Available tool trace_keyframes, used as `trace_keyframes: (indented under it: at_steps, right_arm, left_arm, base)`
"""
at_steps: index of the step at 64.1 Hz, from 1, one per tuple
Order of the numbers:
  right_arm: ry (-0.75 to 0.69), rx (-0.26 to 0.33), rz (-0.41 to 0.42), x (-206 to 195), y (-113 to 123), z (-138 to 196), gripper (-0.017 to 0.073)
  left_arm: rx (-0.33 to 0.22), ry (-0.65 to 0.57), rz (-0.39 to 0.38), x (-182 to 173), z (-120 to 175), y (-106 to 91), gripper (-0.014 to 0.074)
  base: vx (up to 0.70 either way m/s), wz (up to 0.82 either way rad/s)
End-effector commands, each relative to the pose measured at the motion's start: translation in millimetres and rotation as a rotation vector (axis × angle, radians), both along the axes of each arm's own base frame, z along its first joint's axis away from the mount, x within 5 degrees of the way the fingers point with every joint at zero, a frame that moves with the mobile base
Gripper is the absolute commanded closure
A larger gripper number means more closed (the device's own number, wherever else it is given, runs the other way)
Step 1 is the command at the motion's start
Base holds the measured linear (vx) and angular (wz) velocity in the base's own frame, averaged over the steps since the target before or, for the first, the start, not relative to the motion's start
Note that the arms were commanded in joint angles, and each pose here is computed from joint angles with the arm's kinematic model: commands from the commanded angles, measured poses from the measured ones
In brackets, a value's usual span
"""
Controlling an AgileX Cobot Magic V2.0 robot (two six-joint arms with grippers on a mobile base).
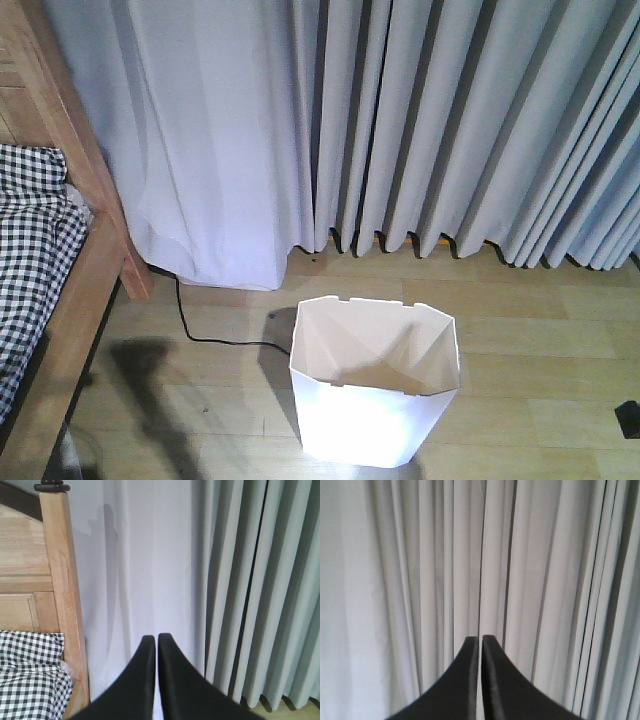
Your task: Move trash bin to bedside with robot
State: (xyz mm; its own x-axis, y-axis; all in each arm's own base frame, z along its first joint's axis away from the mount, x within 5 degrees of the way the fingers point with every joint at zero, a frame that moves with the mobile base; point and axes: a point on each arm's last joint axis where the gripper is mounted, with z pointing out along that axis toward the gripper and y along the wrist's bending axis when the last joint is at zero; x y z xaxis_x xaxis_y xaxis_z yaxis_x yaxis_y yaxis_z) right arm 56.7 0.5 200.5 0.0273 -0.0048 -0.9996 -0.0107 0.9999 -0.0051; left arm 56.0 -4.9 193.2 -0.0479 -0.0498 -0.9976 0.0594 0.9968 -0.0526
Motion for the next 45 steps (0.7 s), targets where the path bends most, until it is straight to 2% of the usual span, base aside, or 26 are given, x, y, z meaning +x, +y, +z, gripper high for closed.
trace_keyframes:
  at_steps: [1,45]
  right_arm:
    - [-0.061,-0.014,0.004,-0.5,0.4,0.5,0.057]
    - [-0.061,-0.014,0.004,-0.5,0.4,0.5,0.057]
  left_arm:
    - [-0.015,-0.044,0.019,0.6,-3.1,1.7,0.0599]
    - [-0.015,-0.044,0.019,0.6,-3.1,1.7,0.0599]
  base:
    - [0.0,0.0]
    - [0.0,0.0]
